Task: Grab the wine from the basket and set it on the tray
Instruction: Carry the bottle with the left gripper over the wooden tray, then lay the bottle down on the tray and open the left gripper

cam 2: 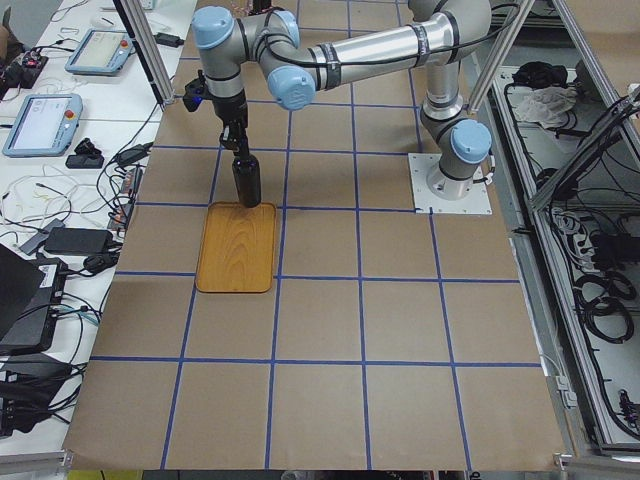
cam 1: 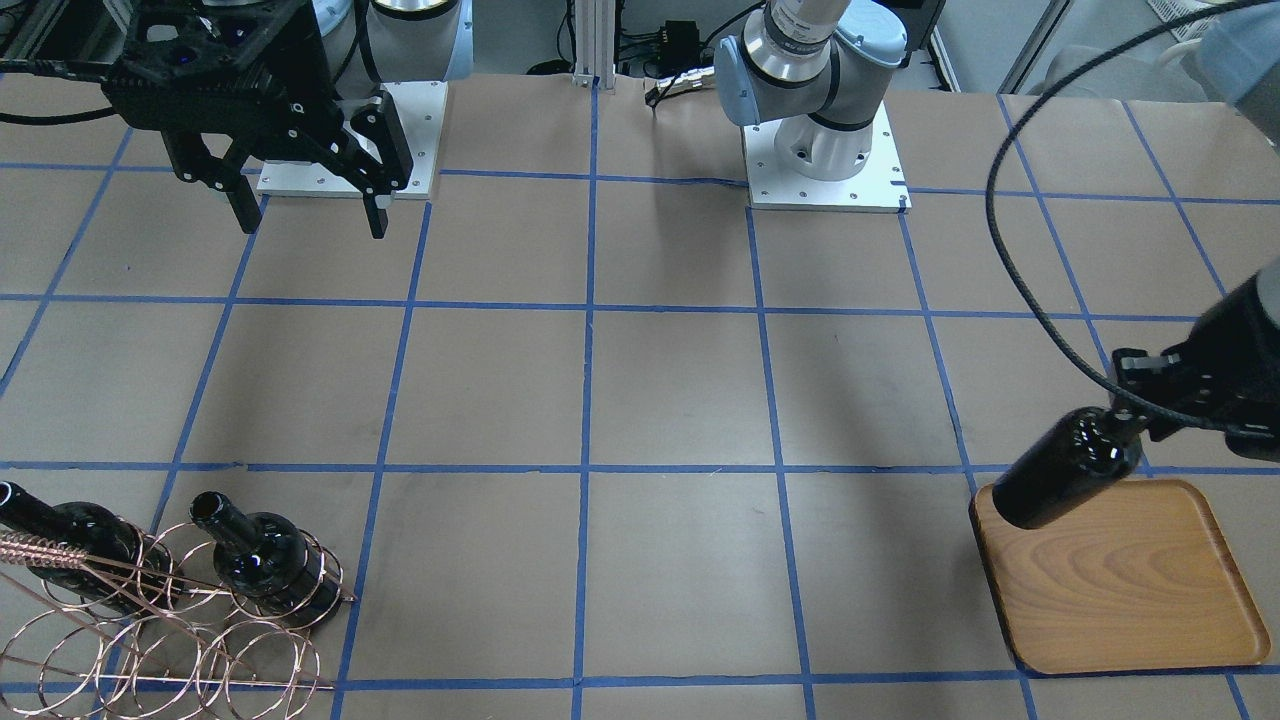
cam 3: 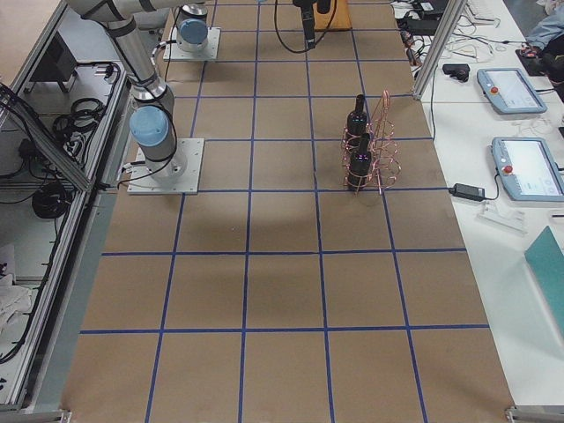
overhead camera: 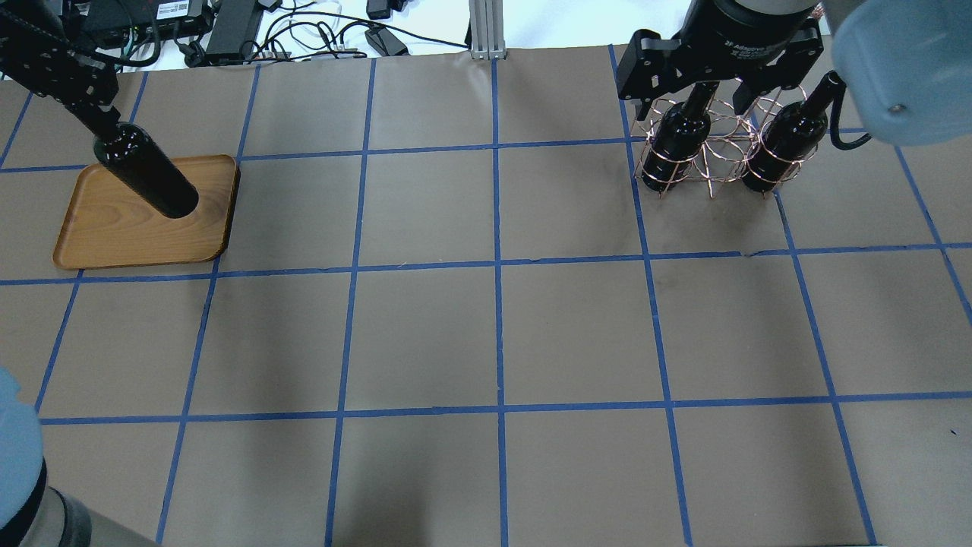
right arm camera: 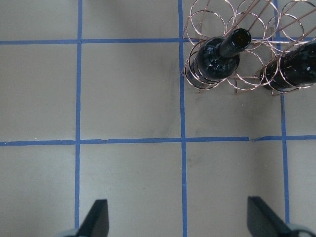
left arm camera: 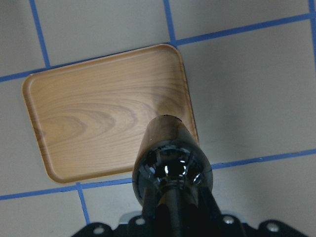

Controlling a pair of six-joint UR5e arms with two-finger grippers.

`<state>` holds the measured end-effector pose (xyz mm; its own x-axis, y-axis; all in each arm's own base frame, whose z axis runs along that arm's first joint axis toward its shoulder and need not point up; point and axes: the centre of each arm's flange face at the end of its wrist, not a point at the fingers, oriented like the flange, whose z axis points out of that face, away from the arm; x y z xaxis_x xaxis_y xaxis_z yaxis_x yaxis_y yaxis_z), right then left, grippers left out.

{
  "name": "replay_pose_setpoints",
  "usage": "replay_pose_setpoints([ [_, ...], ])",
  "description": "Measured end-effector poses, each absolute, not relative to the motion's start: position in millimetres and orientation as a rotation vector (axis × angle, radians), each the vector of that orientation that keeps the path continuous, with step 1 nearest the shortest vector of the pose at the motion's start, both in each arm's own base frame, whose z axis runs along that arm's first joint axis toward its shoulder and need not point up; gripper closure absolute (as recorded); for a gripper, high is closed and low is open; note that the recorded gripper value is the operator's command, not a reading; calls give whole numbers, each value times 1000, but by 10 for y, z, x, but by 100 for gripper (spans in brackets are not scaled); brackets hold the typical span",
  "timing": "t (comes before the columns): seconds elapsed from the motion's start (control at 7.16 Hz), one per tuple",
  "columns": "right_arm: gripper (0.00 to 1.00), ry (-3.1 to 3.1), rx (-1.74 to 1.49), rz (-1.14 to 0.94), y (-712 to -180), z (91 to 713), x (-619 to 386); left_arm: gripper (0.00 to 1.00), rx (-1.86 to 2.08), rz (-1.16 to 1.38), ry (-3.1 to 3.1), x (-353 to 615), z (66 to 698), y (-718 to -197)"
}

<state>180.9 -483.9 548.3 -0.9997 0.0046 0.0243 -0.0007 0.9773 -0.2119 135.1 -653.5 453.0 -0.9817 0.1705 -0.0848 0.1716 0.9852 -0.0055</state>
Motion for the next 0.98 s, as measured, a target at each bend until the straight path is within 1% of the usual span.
replay_pose_setpoints([
  [0.42,0,-3097,-1,305,-4870,5419,1811,100,242,-45,3041,1955,4190,-6702],
  [0.98,0,-3097,4,300,-4895,5392,1814,100,229,-37,3044,2173,3927,-6794],
])
